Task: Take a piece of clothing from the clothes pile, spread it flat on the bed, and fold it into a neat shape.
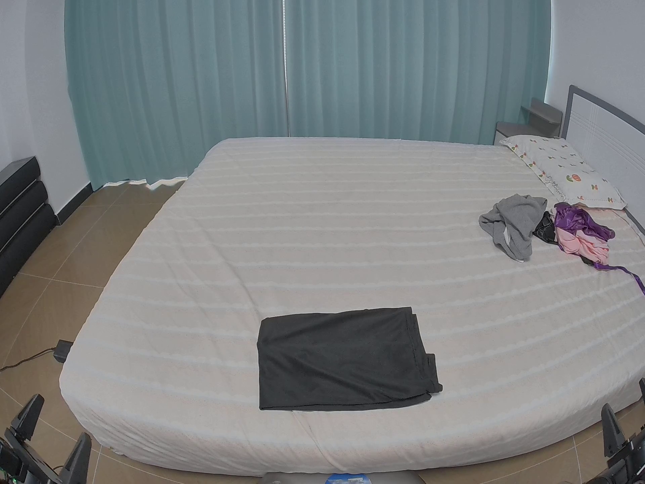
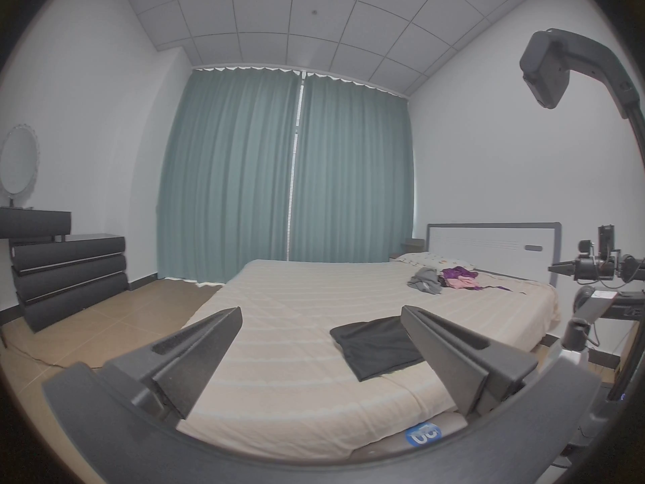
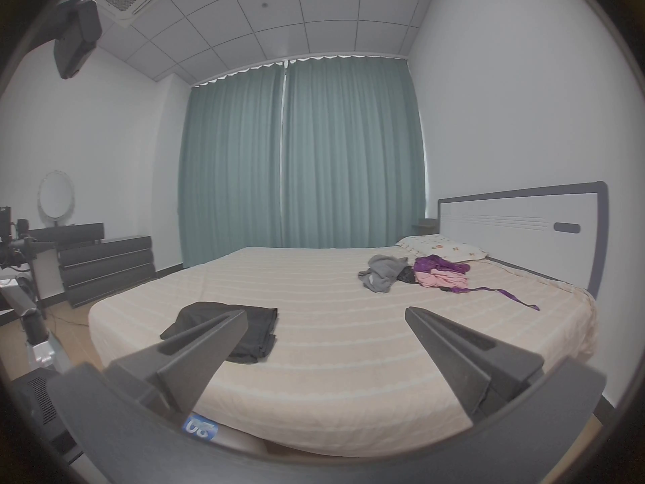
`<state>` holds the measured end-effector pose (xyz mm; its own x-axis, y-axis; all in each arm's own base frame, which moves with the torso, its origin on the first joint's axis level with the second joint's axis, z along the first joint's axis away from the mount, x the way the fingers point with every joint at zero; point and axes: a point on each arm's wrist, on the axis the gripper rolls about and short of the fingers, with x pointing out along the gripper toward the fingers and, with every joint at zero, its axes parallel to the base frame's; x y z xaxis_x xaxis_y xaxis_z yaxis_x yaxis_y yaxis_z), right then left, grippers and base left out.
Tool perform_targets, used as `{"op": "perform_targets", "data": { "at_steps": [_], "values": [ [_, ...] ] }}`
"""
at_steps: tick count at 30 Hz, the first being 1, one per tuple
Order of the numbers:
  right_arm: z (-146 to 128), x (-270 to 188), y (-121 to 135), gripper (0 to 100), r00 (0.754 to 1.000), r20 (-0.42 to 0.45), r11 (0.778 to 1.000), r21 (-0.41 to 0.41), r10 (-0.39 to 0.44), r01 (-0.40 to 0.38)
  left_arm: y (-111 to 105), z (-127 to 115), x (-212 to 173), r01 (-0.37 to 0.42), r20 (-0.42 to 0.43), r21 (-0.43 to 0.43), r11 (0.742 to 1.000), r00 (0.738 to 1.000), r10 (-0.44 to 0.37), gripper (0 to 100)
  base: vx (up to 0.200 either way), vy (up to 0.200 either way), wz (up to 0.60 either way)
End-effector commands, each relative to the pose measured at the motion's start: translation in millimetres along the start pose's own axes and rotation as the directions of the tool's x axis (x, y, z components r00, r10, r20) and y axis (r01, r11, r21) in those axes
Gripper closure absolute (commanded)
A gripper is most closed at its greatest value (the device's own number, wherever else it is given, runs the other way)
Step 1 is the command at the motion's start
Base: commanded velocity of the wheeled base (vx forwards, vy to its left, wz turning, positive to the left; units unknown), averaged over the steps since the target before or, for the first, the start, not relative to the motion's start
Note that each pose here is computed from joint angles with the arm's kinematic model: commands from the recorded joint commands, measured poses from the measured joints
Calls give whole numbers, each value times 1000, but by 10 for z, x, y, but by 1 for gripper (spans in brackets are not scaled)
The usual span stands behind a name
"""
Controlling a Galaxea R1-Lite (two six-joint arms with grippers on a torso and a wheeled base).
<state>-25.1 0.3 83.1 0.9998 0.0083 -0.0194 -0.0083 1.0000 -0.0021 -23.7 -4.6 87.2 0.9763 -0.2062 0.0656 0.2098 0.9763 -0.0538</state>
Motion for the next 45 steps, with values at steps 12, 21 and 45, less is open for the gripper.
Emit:
{"op": "perform_targets", "data": {
  "at_steps": [12, 21, 45],
  "values": [
    [-6, -9, -28, 0, 992, 19, 992, 15, -126, 126, 57, -116, -5, -214, -62, 67, 975, 974, 218, 0, 0, 0, 0],
    [-3, 1, -31, 0, 990, 42, 983, -122, -135, 139, 56, -116, -4, -215, -61, 65, 974, 974, 219, 0, 0, 0, 0],
    [-75, 25, -1, 0, 1000, 21, 1000, -13, -2, 2, 56, -115, -4, -211, -60, 67, 975, 975, 215, 0, 0, 0, 0]
  ]
}}
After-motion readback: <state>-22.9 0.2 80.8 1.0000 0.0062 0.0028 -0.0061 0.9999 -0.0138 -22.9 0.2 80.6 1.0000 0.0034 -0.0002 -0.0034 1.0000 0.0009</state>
